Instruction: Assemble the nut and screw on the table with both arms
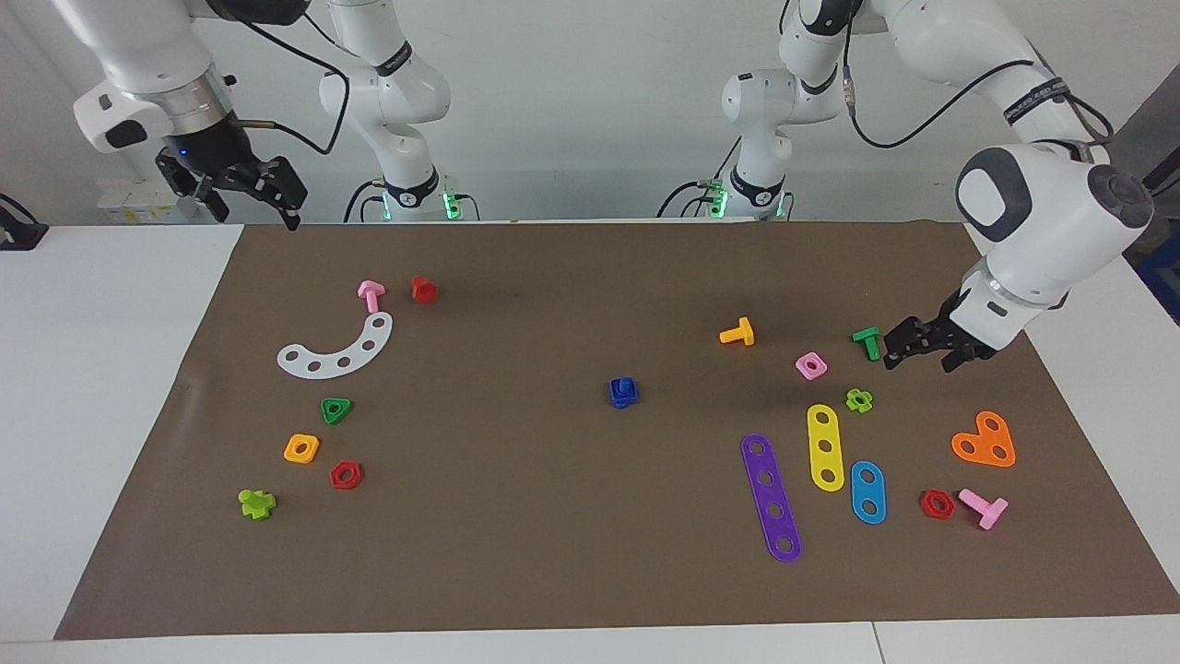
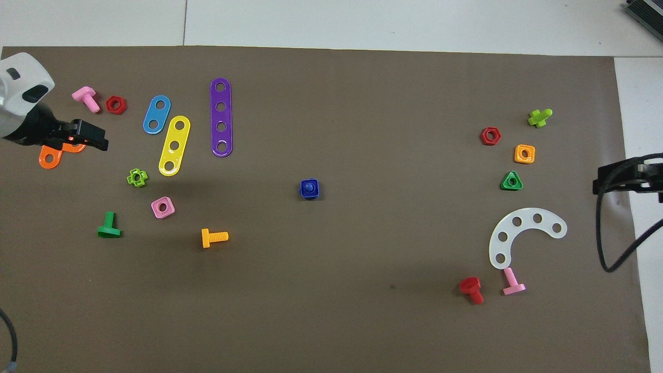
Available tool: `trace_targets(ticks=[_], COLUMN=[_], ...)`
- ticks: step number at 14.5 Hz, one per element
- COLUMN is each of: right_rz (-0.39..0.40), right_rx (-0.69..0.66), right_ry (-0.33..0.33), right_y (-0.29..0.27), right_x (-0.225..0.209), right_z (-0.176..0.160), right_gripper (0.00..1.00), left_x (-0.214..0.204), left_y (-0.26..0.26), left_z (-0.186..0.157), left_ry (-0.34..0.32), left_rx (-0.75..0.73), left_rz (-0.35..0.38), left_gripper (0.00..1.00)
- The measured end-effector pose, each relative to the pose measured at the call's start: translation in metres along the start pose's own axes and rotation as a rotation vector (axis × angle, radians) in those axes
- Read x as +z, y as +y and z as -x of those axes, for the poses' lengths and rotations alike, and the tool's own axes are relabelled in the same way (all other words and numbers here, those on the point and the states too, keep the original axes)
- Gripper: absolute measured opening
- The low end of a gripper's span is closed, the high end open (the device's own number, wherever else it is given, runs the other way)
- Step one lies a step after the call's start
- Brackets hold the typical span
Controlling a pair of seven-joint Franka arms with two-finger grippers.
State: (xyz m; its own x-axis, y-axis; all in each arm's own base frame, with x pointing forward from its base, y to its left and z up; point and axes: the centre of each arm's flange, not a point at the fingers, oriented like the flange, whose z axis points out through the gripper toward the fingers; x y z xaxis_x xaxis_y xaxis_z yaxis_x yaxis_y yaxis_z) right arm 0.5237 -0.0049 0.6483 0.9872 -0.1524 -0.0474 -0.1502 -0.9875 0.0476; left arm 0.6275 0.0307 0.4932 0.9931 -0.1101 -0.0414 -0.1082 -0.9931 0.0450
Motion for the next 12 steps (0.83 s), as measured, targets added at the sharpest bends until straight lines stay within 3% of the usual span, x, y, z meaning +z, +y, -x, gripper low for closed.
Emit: trace_targets(ticks=[2,7,12], right_rz=[0.002,-0.002,-0.009], right_rx=[-0.017,-0.041,-0.040], right_ry=[0.001,-0.001,-0.002], right_y=[-0.011,0.012,0.016], right_x=[0.000,0.001,0.001], right_z=[0.002,-0.002,-0.002], right_gripper=[1.00,1.00,1.00], left_x=[-0.037,-0.119,-0.131], left_y=[0.010,0.032,0.040], left_z=[0.020,0.074,0.083], left_ry=[0.000,0.050,0.070], left_rx=[0.003,-0.023,-0.013], left_rz=[-0.041,-0.052,-0.055], left_gripper=[1.00,1.00,1.00])
